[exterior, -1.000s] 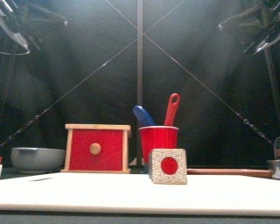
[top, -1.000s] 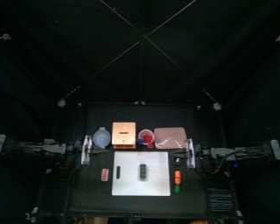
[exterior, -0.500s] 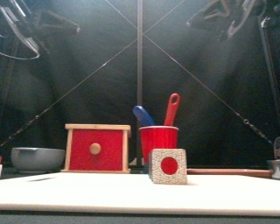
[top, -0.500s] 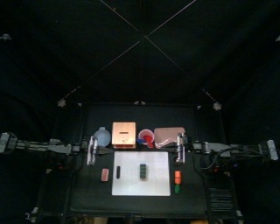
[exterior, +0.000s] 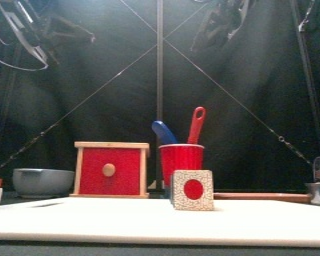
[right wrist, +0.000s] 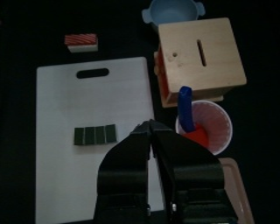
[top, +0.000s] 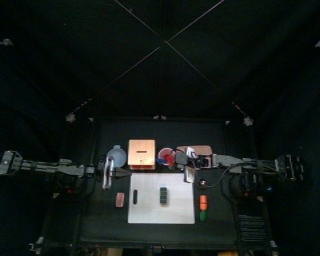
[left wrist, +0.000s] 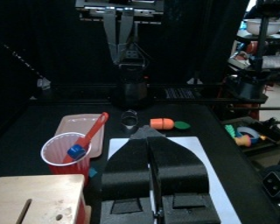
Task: Cut the sushi into 4 pieces with the knife
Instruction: Pick up the knife at its handle with right hand
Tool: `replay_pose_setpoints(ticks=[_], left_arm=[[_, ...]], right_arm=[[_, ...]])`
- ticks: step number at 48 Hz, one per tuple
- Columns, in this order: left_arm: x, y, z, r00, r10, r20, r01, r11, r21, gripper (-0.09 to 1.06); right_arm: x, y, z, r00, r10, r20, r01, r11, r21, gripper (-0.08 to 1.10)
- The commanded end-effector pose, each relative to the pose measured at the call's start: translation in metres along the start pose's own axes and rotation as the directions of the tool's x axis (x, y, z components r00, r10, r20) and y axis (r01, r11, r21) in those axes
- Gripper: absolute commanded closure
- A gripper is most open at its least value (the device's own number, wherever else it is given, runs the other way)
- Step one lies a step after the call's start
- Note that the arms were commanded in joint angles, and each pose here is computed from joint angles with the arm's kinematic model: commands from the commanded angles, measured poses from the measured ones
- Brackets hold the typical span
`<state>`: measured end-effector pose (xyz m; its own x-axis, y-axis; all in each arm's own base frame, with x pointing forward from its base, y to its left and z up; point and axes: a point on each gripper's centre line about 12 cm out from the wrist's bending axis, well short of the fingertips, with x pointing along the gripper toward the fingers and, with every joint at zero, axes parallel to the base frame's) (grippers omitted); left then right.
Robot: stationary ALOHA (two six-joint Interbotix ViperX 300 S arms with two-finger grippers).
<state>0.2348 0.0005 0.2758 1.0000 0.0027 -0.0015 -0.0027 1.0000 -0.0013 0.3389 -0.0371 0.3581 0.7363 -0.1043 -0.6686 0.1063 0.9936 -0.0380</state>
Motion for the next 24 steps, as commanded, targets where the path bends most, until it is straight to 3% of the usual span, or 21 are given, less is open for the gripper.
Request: replay_pose_setpoints(ticks=[1,7,12,24], left_arm=[[0.002,0.001,0.006,0.9998,0.003,0.02,-0.003,1.0,0.0,0.97],[0.002,0.001,0.005,0.9999,0.003,0.017,-0.003,1.0,0.0,0.97],[0.001,0.001,0.005,0.9998,0.005,0.018,-0.005,1.0,0.0,0.97],[0.001,0.002,0.003,0.9999,0.009,0.012,-0.009,1.0,0.0,0.97]], right_arm=[[0.0,0.0,0.013,0.999,-0.017,-0.027,0.016,0.999,-0.027,0.42],[0.015,-0.003,0.013,0.992,-0.062,-0.11,0.053,0.995,-0.082,0.13],[0.027,-0.004,0.012,0.977,-0.11,-0.183,0.085,0.987,-0.138,-0.03],[0.055,0.007,0.008,0.91,-0.203,-0.362,0.1,0.954,-0.284,0.02]])
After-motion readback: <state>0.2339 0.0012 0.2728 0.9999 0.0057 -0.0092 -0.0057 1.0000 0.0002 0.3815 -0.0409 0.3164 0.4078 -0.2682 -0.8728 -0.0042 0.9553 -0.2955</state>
